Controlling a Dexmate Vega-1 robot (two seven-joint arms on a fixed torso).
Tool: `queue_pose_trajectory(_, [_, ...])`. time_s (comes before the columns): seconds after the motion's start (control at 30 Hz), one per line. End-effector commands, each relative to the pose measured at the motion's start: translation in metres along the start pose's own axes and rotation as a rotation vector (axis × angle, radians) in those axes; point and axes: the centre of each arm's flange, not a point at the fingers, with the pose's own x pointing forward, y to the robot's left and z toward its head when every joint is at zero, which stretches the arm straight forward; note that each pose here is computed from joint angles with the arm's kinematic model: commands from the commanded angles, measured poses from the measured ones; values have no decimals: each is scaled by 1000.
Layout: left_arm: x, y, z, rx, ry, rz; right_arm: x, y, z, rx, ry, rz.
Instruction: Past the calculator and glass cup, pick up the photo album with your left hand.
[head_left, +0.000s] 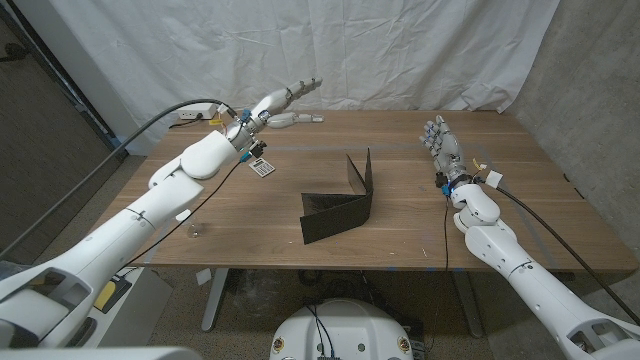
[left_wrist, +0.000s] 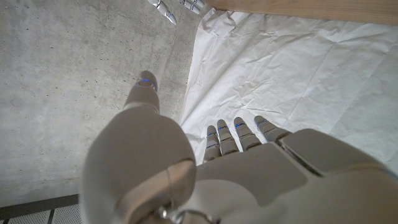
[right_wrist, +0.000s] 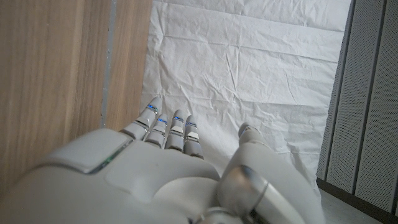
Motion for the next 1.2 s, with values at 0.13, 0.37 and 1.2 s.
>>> queue_pose_trajectory(0.13, [0, -4, 6, 29, -6, -43, 0, 0, 2, 5, -10, 1])
queue_pose_trajectory(0.37, [1, -6, 9, 46, -2, -65, 1, 1, 1, 8, -11, 3])
queue_pose_trajectory(1.2, [5, -16, 26, 174, 1, -116, 2, -3, 1, 22, -21, -2])
